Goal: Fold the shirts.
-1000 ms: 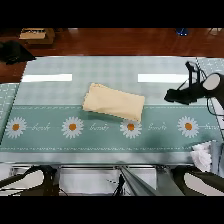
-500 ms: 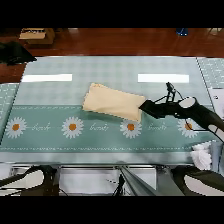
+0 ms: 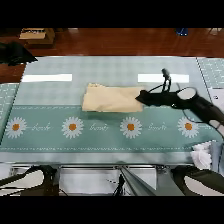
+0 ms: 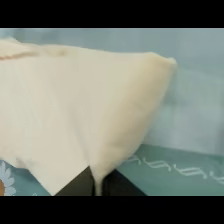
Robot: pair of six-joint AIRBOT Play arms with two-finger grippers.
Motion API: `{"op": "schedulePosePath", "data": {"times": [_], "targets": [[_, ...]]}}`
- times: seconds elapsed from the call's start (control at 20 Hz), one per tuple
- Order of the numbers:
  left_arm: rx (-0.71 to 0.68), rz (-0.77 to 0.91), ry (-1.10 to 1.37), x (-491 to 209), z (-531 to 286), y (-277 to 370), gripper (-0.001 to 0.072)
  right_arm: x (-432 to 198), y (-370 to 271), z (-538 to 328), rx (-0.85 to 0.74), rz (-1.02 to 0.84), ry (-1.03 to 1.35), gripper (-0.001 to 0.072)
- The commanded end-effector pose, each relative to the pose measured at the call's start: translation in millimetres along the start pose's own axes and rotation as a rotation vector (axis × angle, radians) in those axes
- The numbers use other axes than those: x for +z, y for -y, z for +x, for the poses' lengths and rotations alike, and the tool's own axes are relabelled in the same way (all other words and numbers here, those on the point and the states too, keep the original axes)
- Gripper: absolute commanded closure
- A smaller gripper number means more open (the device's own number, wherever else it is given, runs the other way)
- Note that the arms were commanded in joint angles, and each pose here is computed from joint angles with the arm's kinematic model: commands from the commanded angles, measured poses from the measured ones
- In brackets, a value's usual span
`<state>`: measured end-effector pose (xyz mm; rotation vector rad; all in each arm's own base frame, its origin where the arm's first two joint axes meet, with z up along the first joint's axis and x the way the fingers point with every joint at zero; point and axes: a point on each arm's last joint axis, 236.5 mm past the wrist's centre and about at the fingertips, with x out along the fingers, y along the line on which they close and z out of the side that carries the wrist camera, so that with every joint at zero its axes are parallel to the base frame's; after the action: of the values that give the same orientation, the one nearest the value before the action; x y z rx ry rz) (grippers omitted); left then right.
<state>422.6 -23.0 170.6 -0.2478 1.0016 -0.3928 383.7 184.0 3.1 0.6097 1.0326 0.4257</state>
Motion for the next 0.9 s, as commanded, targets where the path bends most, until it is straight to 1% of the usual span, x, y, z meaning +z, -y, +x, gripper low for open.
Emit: {"op": "schedulePosePath", "data": {"times": [0.0, 0.05, 0.15, 0.25, 0.4, 0.5, 0.55, 0.7, 0.85], "targets": [[-0.002, -0.036, -0.007, 1.4, 9.3, -5.6, 0.0450, 56.2, 1.8, -105.3, -0.161, -0.123, 0.118, 0.0685], [-0.006, -0.055, -0.019, 0.6, 15.5, -6.4, 0.0450, 70.7, 7.1, -147.2, -0.225, -0.122, 0.177, 0.0685], [-0.019, -0.047, -0.036, 0.7, 29.9, -2.9, 0.0450, 72.7, 26.0, -218.3, -0.356, -0.096, 0.225, 0.0685], [-0.028, -0.042, -0.048, 1.3, 42.6, -0.7, 0.0450, 46.5, 59.8, -268.7, -0.495, -0.011, 0.188, 0.0685], [-0.030, -0.023, -0.045, 4.6, 53.6, -1.8, 0.0450, -9.1, 114.4, -327.4, -0.707, 0.143, 0.075, 0.0685], [-0.026, -0.006, -0.038, 6.9, 57.8, -6.3, 0.0450, -47.3, 154.7, -380.0, -0.922, 0.289, 0.027, 0.0686], [-0.023, -0.009, -0.033, 8.5, 60.4, -8.7, 0.0450, -62.6, 168.9, -403.0, -1.004, 0.381, 0.032, 0.0686], [-0.015, 0.006, -0.015, 14.2, 69.6, -16.2, 0.0450, -92.0, 186.8, -437.8, -1.089, 0.566, 0.067, 0.0685], [-0.012, 0.018, -0.017, 15.3, 80.1, -23.5, 0.0450, -146.9, 196.5, -488.1, -1.275, 0.805, 0.038, 0.0686]]}}
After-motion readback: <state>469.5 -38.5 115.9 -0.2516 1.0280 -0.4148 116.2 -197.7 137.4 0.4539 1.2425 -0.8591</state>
